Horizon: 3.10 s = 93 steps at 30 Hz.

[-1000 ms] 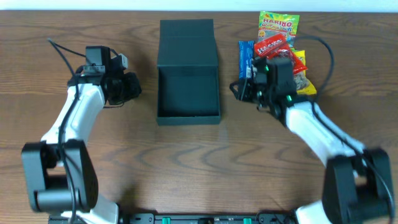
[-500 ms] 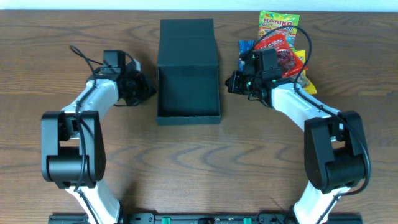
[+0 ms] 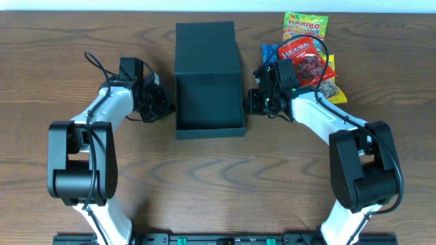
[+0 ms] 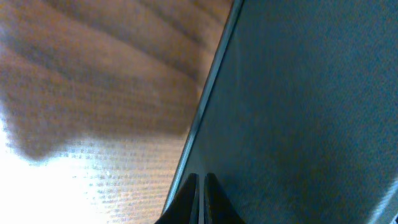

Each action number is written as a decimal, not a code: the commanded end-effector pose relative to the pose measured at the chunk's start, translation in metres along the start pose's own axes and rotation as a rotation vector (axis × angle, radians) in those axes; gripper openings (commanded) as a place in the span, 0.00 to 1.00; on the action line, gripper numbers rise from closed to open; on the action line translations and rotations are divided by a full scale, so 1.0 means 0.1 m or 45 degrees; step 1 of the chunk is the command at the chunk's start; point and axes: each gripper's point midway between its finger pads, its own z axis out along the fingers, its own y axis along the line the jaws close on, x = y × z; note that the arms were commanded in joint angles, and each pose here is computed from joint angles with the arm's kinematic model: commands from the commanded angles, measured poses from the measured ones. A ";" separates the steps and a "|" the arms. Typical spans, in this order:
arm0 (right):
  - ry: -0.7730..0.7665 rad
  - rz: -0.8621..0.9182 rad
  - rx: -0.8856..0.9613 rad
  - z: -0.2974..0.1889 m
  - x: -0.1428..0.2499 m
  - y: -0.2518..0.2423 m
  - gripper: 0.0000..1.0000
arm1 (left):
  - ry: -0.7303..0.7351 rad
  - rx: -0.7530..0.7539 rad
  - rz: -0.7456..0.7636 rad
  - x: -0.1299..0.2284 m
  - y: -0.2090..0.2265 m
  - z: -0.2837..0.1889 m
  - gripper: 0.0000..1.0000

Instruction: Pack container

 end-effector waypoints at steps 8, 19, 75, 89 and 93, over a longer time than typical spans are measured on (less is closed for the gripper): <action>0.145 -0.068 -0.038 0.08 0.31 0.23 0.01 | 0.123 -0.028 0.071 0.26 0.00 0.07 0.06; 0.277 -0.038 0.001 0.06 0.60 0.25 0.01 | 0.208 -0.100 0.098 0.43 0.14 0.03 0.06; -0.797 0.137 0.501 -0.90 -2.94 -2.17 0.93 | -0.545 -0.202 0.344 -0.21 -0.52 -1.42 0.36; -0.837 0.106 0.324 -0.84 -3.09 -1.97 0.86 | -0.508 -0.221 0.328 -0.15 -0.46 -1.39 0.38; -0.699 0.013 0.238 -0.97 -3.01 -1.36 0.84 | -0.510 -0.220 0.329 -0.16 -0.47 -1.40 0.38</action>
